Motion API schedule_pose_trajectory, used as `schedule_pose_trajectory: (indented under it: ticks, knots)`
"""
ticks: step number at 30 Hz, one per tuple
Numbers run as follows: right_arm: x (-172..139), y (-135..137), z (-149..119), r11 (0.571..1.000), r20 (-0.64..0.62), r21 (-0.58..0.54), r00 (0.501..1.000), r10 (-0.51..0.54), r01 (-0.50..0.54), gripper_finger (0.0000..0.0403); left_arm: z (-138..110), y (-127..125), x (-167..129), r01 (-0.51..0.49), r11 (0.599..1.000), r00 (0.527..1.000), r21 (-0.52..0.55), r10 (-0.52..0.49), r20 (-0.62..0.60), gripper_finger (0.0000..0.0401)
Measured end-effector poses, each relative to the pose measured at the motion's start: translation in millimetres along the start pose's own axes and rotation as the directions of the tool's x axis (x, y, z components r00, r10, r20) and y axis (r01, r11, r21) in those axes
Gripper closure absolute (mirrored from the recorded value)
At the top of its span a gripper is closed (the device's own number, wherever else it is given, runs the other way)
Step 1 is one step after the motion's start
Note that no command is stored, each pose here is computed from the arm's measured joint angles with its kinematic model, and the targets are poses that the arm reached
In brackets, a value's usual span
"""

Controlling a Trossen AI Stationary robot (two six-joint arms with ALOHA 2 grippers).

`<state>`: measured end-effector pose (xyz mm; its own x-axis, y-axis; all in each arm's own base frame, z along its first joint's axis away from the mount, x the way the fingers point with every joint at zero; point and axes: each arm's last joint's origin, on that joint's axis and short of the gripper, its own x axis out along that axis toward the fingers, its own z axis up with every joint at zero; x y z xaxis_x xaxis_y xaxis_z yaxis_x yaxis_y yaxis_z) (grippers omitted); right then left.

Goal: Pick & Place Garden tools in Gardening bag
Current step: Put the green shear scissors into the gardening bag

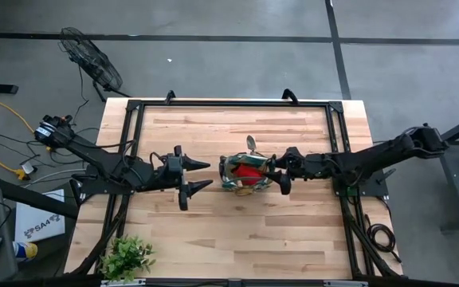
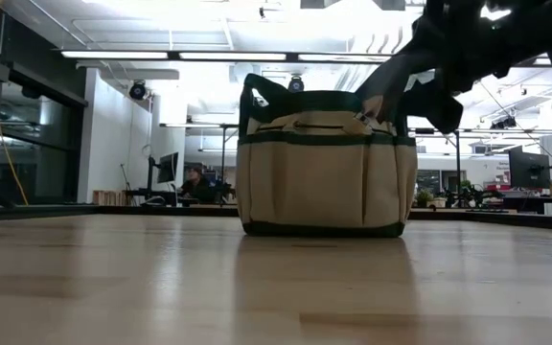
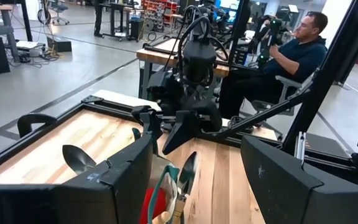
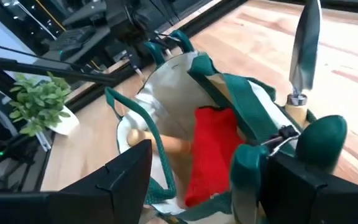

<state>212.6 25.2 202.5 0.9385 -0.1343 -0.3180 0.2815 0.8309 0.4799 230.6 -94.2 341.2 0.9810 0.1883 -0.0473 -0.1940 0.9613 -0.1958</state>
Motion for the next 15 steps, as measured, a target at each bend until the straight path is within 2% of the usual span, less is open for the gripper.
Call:
schedule_pose_trajectory:
  ticks: [6, 15]
  knots:
    - [-1.8, -0.8, 0.1, 1.000, -0.005, -0.029, 1.000, -0.011, 0.011, 0.0155, 0.1, 0.0, 0.0, 0.000, 1.000, 1.000, -0.001, 0.000, 0.001, 0.0159]
    - [-3.4, 1.0, 1.3, 0.997, -0.012, -0.071, 1.000, 0.025, -0.026, 0.0155, 0.1, 0.0, 0.0, 0.000, 1.000, 1.000, -0.008, 0.000, 0.001, 0.0159]
